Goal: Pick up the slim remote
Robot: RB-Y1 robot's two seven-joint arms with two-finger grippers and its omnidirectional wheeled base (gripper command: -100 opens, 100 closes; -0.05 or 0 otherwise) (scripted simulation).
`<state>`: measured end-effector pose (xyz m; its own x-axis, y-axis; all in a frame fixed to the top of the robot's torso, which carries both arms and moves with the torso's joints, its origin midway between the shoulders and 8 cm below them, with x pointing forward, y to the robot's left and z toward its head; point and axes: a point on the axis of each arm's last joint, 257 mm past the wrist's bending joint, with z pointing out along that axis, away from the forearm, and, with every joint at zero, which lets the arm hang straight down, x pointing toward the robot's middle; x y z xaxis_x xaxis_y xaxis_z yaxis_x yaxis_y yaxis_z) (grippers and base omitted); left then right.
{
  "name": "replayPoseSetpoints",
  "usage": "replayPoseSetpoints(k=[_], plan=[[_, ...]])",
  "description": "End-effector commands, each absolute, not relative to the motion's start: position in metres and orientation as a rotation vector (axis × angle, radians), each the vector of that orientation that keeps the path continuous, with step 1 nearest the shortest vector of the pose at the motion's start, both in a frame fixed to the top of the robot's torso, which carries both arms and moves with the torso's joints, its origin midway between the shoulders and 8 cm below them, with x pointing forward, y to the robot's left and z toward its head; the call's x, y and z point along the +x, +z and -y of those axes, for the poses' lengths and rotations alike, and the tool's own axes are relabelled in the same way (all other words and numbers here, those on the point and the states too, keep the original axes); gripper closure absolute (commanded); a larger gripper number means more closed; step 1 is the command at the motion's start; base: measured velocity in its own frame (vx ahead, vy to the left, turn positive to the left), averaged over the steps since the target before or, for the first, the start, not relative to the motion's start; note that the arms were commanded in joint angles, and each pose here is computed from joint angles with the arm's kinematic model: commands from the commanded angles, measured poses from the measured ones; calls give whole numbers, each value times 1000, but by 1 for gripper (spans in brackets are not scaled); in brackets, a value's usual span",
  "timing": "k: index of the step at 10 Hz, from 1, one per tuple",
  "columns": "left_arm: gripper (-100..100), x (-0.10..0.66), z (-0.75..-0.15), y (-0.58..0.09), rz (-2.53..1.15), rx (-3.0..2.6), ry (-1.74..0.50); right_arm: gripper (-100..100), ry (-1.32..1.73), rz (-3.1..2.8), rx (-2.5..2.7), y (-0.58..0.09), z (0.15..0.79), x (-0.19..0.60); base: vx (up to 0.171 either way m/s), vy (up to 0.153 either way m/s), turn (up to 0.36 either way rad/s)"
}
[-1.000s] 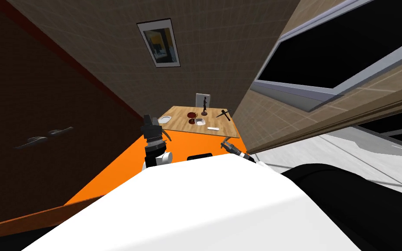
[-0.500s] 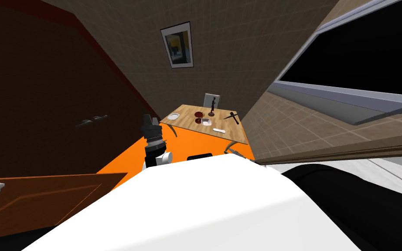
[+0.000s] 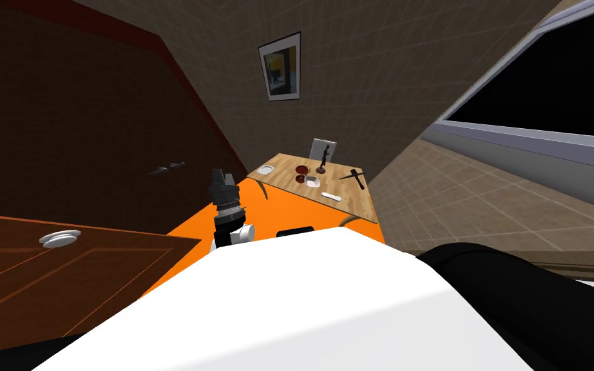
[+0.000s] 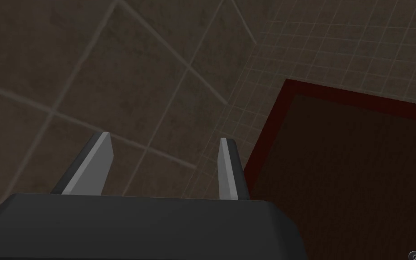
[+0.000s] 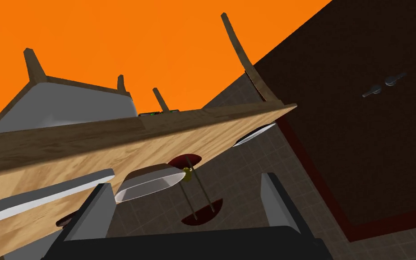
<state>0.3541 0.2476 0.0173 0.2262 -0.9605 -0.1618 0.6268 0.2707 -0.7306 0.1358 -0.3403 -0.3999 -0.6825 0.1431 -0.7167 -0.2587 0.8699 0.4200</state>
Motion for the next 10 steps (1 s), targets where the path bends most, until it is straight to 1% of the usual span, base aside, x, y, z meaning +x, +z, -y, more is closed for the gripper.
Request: replayPoseSetpoints(k=[1, 4, 6, 7, 9, 10], plan=[[0, 354, -248, 17, -678, -594, -1187, -100, 593, -2327, -134, -416, 362, 110, 44, 10, 444], [0, 354, -248, 17, -678, -594, -1187, -100, 542, -2417, -171, -432, 385, 83, 45, 3, 215], [0, 354, -248, 17, -678, -594, -1187, -100, 455, -2559, -265, -451, 422, 39, 85, 3, 398], [0, 354, -248, 17, -679, -594, -1187, -100, 445, -2573, -255, -453, 427, 34, 84, -9, 284], [0, 354, -248, 17, -679, -594, -1187, -100, 348, -2708, -339, -465, 468, -10, 100, 1, 403], [0, 354, -248, 17, -679, -594, -1187, -100, 344, -2712, -335, -465, 470, -12, 97, -4, 283]])
